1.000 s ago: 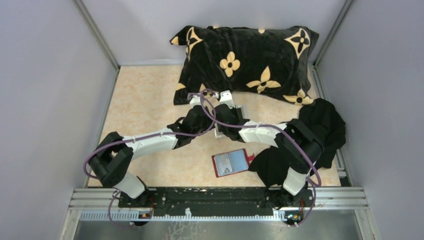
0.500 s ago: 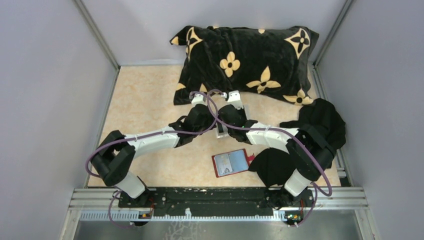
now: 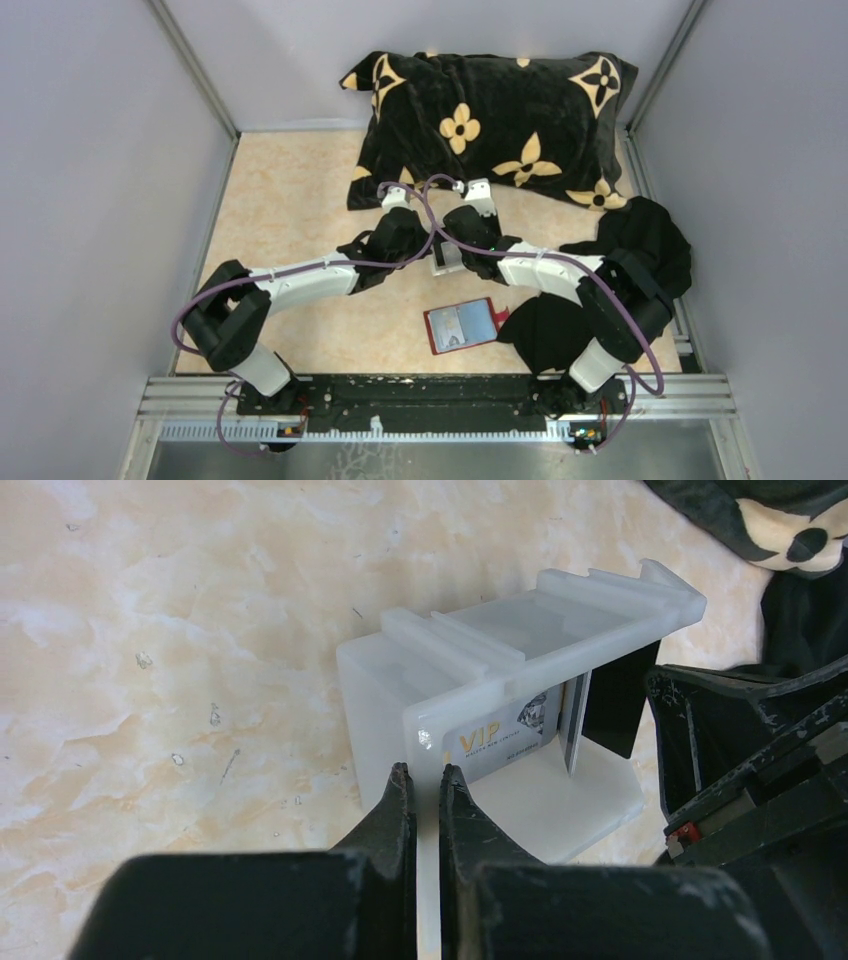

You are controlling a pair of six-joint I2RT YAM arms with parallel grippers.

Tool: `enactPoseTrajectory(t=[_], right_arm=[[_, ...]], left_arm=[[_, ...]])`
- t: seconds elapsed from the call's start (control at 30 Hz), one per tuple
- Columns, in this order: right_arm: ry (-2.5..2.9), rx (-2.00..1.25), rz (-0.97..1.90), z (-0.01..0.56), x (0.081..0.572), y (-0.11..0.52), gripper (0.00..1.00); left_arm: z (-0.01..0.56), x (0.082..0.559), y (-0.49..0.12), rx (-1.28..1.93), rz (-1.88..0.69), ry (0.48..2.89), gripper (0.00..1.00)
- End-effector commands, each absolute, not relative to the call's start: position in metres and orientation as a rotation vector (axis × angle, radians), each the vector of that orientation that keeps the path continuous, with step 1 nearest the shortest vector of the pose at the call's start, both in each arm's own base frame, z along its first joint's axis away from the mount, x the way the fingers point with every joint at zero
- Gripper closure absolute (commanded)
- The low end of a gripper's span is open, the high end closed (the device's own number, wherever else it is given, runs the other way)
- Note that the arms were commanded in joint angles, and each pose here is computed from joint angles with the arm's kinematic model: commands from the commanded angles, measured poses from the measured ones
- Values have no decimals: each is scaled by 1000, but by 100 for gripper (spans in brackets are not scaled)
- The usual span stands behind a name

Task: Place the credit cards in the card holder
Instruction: Pick up the credit card from the storage box.

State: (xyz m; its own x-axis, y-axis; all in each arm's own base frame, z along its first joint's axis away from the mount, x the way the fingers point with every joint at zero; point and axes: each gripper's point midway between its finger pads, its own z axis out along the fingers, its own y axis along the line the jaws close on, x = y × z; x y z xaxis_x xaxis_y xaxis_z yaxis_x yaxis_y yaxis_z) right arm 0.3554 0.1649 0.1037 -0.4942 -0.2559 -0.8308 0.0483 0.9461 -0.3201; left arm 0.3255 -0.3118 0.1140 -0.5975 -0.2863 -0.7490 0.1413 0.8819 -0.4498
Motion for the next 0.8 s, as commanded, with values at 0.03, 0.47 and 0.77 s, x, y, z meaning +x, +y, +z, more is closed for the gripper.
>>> enactPoseTrajectory(t=[0.03,0.47,0.77], right_arm=[[2082,-127,-307,100,357,167,93],[2135,-174,-237,83,357,182,93],[2187,-198,-272,66,357,180,100]], left_arm=[[77,313,-292,-45,-449,2253,100],[75,312,-292,-46,-448,2260,100],[75,314,-291,-53,-439,2262,100]])
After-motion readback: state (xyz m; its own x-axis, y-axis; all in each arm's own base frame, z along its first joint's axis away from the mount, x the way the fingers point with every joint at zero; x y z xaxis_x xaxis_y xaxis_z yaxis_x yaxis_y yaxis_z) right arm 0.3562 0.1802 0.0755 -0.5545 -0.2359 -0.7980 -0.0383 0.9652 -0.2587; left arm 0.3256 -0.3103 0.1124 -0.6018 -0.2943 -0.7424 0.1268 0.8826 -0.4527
